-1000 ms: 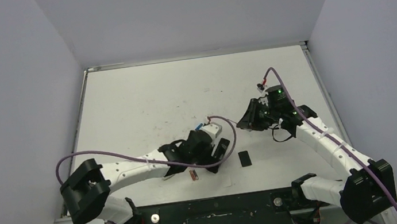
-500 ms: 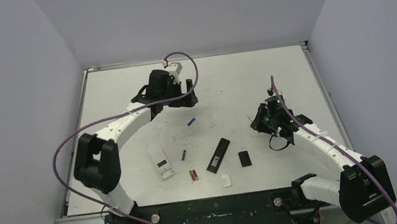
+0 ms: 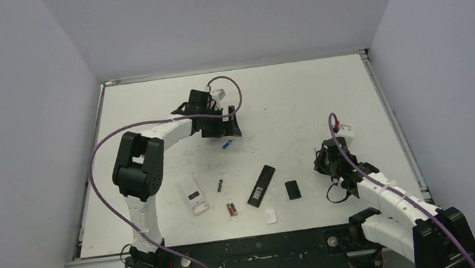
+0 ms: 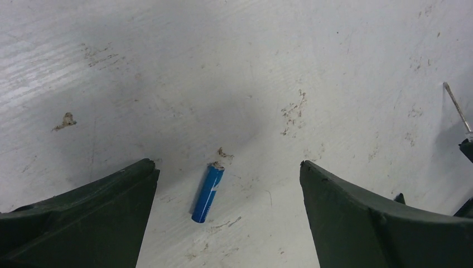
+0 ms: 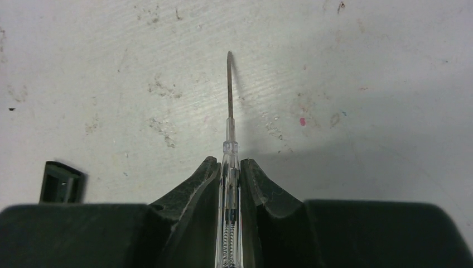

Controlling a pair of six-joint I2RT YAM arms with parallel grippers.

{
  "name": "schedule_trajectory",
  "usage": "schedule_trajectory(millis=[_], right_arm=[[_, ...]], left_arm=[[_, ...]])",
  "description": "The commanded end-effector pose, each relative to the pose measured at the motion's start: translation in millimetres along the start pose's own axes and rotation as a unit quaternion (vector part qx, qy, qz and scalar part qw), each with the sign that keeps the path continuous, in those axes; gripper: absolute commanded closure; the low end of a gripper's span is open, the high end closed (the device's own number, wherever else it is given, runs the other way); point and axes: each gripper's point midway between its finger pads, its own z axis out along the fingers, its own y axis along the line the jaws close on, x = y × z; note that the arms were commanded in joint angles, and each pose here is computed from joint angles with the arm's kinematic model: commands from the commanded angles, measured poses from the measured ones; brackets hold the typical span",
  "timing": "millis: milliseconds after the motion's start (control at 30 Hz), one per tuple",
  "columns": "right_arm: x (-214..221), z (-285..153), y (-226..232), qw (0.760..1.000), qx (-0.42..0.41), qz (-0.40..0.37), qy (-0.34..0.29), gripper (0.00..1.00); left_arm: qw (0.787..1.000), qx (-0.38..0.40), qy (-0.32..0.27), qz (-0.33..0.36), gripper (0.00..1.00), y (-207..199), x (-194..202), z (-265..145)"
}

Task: Unload the batteries from the remote control
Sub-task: Place the screwdriver at the center of the board, then reset both arms

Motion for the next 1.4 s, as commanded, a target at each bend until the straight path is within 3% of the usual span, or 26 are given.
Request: schedule_trajectory(millis=[0, 133, 300, 533, 667, 833, 933, 1000, 1067, 1167, 1233, 1367], right_arm=[[-12, 7, 1, 0.999, -0.005, -0.009, -0.049, 0.95], [7, 17, -1, 1.000, 0.005, -0.004, -0.006, 0.89], [44, 26, -5, 0.995, 0.027, -0.023, 0.089, 0.89], [59, 25, -5, 0.990, 0.052, -0.027, 0.127, 0.80], [48, 20, 1, 0.991, 0.067, -0.044, 0.111, 0.75], [21, 14, 13, 0.992, 0.067, -0.064, 0.088, 0.49], [-4, 6, 27, 0.993, 0.050, -0.084, 0.068, 0.48], [-28, -3, 40, 0.994, 0.035, -0.094, 0.041, 0.42], [-56, -14, 54, 0.995, 0.015, -0.096, 0.007, 0.31], [-100, -35, 68, 0.995, 0.000, -0.086, -0.058, 0.03], [-125, -48, 75, 0.992, -0.005, -0.075, -0.099, 0.10], [-161, -70, 80, 0.988, 0.007, -0.056, -0.144, 0.10]], left_arm=[[0.999, 0.032, -0.015, -0.005, 0.02, -11, -6, -10], [0.999, 0.027, -0.023, -0.006, 0.02, -11, -7, -19], [0.998, 0.018, -0.059, 0.009, 0.02, -23, -27, -49], [0.993, 0.013, -0.110, 0.031, 0.03, -42, -44, -100], [0.991, 0.016, -0.134, 0.028, 0.04, -50, -45, -125], [0.985, 0.003, -0.172, 0.017, 0.04, -54, -47, -157], [0.979, -0.006, -0.205, 0.008, 0.03, -55, -52, -184], [0.973, -0.019, -0.229, 0.004, 0.03, -57, -56, -206], [0.967, -0.051, -0.248, -0.010, 0.03, -51, -57, -227], [0.948, -0.110, -0.294, -0.044, 0.03, -37, -59, -264], [0.934, -0.133, -0.327, -0.054, 0.03, -31, -57, -287], [0.914, -0.172, -0.363, -0.064, 0.04, -21, -46, -321]])
